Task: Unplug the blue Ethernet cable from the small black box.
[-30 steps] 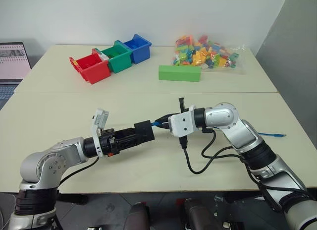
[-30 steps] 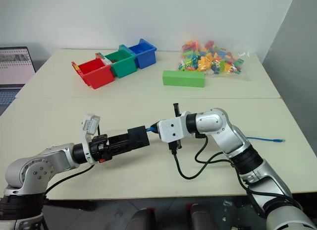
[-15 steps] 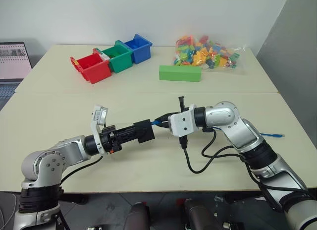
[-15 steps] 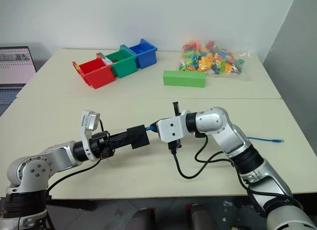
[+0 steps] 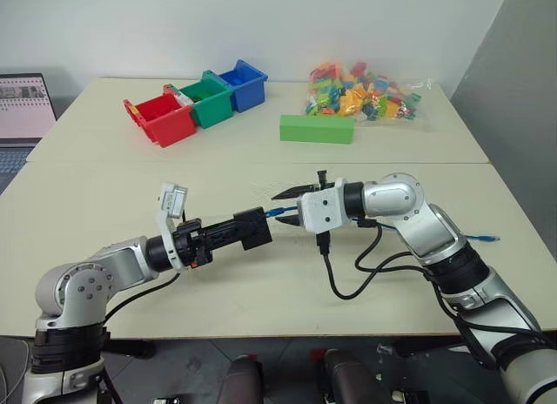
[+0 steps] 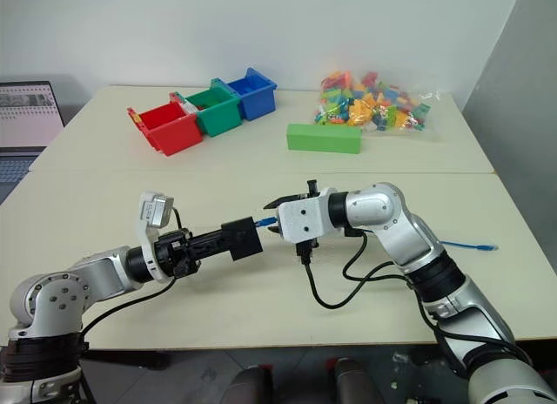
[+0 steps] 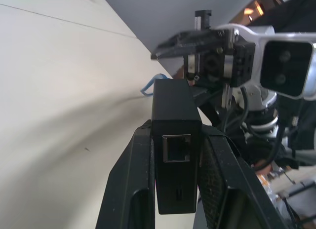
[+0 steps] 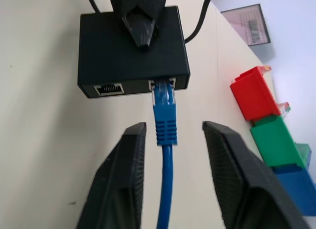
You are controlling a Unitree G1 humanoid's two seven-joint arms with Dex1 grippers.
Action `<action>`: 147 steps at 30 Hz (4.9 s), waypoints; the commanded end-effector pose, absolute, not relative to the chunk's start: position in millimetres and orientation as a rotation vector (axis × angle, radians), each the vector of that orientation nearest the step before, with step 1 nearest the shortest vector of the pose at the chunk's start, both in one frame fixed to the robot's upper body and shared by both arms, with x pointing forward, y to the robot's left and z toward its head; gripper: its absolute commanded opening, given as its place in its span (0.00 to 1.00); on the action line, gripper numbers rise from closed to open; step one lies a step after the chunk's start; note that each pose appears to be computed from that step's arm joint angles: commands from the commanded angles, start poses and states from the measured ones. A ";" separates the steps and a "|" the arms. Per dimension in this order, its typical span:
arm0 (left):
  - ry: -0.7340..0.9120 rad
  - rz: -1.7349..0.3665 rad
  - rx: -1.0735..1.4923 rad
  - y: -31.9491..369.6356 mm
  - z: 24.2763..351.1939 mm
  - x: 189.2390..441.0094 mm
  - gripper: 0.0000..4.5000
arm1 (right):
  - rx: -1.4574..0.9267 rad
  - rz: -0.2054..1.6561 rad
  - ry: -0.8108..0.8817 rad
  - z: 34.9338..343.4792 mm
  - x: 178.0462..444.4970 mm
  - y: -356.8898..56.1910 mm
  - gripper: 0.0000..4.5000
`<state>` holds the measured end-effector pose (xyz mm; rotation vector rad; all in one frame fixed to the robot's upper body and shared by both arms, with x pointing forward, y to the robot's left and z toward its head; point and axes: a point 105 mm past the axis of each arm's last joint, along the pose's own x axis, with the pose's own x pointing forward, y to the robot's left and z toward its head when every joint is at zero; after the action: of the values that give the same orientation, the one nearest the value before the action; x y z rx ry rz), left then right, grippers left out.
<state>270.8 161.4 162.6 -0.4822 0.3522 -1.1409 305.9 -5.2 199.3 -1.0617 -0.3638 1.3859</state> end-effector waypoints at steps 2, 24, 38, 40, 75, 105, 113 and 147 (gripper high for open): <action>0.308 -1.266 -0.277 158.4 173.8 265.3 0.17 | -0.722 1.506 -0.228 219.8 281.6 -16.6 0.57; 0.223 -1.496 -0.046 145.7 175.9 262.8 0.17 | -0.014 1.583 0.211 197.2 265.6 -17.8 0.57; 0.202 -1.497 -0.050 144.2 176.9 263.5 0.17 | -0.041 1.574 0.239 190.6 268.7 -16.5 0.57; 0.200 -1.497 -0.050 143.7 177.2 263.9 0.17 | -0.043 1.571 0.243 189.8 269.7 -16.9 0.57; 0.187 -1.265 -0.080 179.1 171.9 265.7 0.17 | -0.143 1.269 0.316 153.0 314.9 -72.5 0.01; -0.236 -0.275 0.125 220.7 182.7 406.9 0.17 | -0.283 1.084 -0.076 219.8 327.6 -42.1 0.77; -0.142 -0.188 0.135 225.9 135.2 421.5 0.17 | -0.279 1.147 -0.027 225.5 310.3 -34.5 0.77; 0.169 -0.527 0.326 268.2 166.3 306.5 0.95 | -0.310 0.983 0.031 200.1 312.4 -126.2 0.78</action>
<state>314.8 276.3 147.6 0.3161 0.1875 -0.4384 317.9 -118.8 187.8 -0.3001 0.0784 0.9490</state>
